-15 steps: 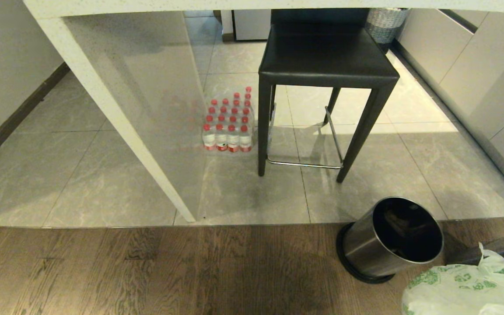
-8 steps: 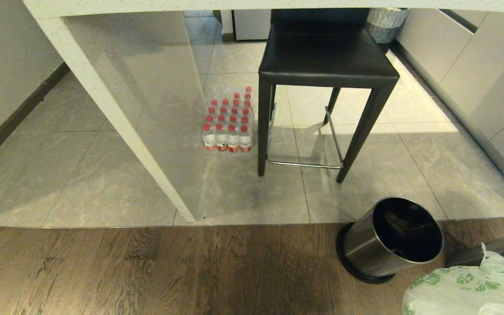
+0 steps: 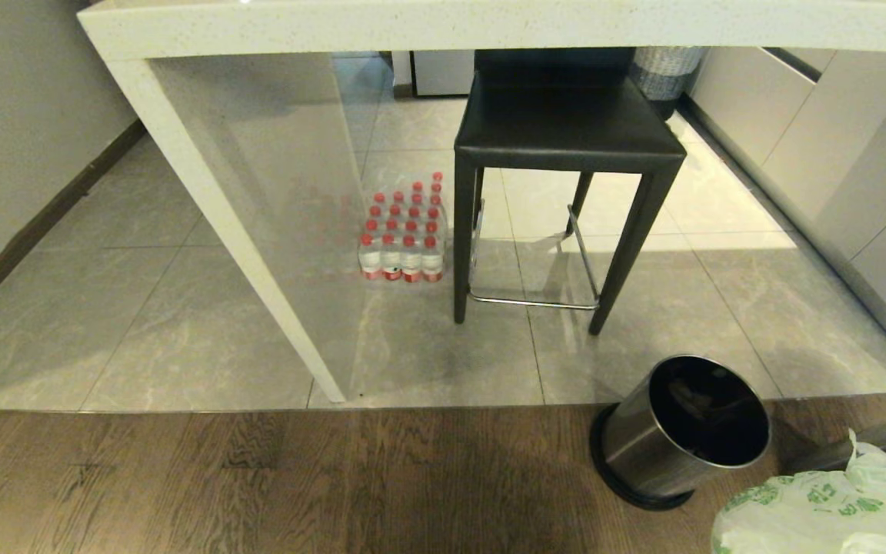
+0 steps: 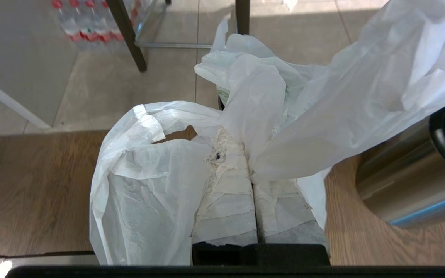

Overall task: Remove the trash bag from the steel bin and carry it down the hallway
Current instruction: Put the trash bag at the door

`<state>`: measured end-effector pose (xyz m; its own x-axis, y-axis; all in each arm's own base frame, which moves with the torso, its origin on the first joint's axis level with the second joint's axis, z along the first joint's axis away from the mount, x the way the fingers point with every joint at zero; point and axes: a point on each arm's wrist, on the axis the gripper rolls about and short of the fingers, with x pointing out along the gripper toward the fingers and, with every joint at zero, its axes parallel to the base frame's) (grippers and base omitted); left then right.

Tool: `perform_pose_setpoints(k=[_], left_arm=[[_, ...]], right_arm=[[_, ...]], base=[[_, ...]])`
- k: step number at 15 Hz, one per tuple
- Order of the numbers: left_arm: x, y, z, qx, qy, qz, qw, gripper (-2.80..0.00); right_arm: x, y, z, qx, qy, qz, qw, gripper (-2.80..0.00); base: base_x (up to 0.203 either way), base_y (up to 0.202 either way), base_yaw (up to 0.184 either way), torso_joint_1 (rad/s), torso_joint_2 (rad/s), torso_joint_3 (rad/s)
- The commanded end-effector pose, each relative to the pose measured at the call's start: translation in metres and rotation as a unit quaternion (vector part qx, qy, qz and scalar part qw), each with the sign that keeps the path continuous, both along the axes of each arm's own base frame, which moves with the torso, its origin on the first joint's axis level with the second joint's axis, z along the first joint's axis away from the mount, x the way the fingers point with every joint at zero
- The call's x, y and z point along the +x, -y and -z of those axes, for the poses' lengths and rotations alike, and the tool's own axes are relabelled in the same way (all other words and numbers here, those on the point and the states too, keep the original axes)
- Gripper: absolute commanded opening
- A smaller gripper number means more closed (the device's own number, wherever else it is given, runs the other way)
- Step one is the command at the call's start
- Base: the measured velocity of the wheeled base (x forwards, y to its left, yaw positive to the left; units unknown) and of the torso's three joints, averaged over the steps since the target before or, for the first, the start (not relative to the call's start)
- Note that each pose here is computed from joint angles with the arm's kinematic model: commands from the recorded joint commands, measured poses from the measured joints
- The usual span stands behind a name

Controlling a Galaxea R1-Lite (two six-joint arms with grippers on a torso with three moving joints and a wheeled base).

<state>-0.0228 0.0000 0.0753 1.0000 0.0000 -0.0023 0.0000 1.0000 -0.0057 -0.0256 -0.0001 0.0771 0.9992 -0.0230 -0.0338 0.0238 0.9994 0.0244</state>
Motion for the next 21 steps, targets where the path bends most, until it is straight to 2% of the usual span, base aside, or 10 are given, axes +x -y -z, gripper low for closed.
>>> perform_pose_setpoints(k=[1, 21], left_arm=[[0.0, 0.0, 0.0, 0.0, 0.0, 0.0, 1.0, -2.8], [0.0, 0.0, 0.0, -0.002, 0.0, -0.001, 1.0, -2.8]], right_arm=[[0.0002, 0.0, -0.0002, 0.0, -0.001, 0.0, 1.0, -2.8], [0.0002, 0.0, -0.0002, 0.0, -0.001, 0.0, 1.0, -2.8]], base=[[0.0, 0.0, 0.0, 0.002, 0.01, 0.2], [0.0, 0.0, 0.0, 0.002, 0.0, 0.202]])
